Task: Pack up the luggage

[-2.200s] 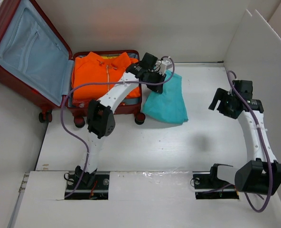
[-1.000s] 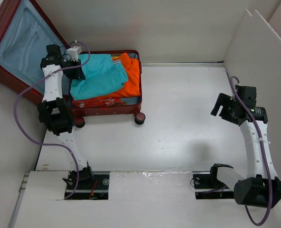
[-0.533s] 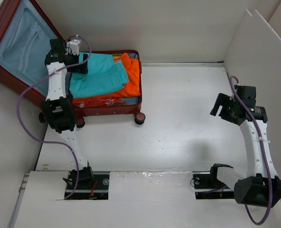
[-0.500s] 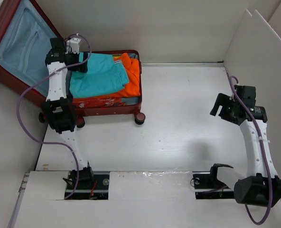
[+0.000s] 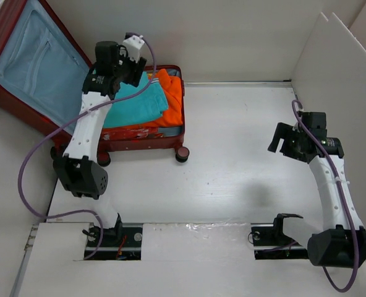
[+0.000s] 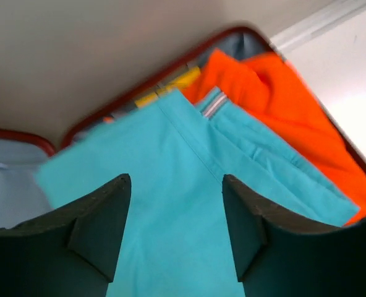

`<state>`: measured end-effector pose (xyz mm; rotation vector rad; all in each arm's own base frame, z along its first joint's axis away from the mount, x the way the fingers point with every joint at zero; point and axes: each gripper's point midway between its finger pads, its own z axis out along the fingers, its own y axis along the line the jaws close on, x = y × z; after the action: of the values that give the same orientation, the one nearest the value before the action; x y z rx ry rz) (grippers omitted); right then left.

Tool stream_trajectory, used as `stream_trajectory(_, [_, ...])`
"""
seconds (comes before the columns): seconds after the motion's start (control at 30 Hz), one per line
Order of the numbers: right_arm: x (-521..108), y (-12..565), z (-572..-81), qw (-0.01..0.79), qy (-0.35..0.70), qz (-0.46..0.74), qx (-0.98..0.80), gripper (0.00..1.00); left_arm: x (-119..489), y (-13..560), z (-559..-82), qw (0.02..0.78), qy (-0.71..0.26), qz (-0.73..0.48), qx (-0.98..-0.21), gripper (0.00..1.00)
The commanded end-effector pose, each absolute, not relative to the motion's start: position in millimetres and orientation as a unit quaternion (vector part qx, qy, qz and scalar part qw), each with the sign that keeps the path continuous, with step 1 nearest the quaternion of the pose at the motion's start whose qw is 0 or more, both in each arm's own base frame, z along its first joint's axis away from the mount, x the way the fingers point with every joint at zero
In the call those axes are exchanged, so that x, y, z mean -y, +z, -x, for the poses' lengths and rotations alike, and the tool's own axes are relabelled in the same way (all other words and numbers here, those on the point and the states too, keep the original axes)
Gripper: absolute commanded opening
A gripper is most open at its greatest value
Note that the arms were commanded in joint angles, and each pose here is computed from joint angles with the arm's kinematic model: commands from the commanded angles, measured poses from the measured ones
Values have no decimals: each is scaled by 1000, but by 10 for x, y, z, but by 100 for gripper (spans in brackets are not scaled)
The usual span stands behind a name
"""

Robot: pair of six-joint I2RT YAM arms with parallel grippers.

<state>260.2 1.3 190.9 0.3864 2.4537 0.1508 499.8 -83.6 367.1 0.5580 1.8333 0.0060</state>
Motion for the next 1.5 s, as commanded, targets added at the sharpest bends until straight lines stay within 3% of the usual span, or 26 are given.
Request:
stream_trajectory(0.0, [17,1988,-2611,345,47,-145,-926,90,805,2350,-5004,427,-21,-258,-867,54])
stream_trajectory(0.13, [0,1954,-2597,341,51,-144,-928,91,960,1778,-4770,364,-53,-293,-882,47])
stream_trajectory(0.27, [-3,1933,-2554,341,51,-144,-927,91,1100,1723,-4601,368,-48,-317,-873,46])
stream_trajectory(0.37, [-20,1900,-2541,337,55,-143,-929,91,1044,1969,-4664,400,-28,-298,-866,55])
stream_trajectory(0.47, [-78,1928,-2532,340,66,-135,-928,91,986,2577,-4776,461,4,-264,-847,71])
stream_trajectory(0.63, [-130,1974,-2513,349,70,-125,-926,91,512,3796,-4735,578,89,-163,-794,81])
stream_trajectory(0.8, [-298,1980,-2467,348,98,-100,-927,91,-521,5156,-4236,669,207,-17,-713,88])
stream_trajectory(1.07, [-610,1955,-2419,346,135,-68,-926,91,-1659,5525,-3498,617,426,125,-649,98])
stream_trajectory(1.27, [-893,1938,-2454,336,151,-34,-929,91,-2071,5554,-3247,587,472,166,-636,98])
stream_trajectory(1.47, [-1075,2027,-2539,341,147,-11,-928,91,-2447,5288,-3316,552,475,170,-663,97])
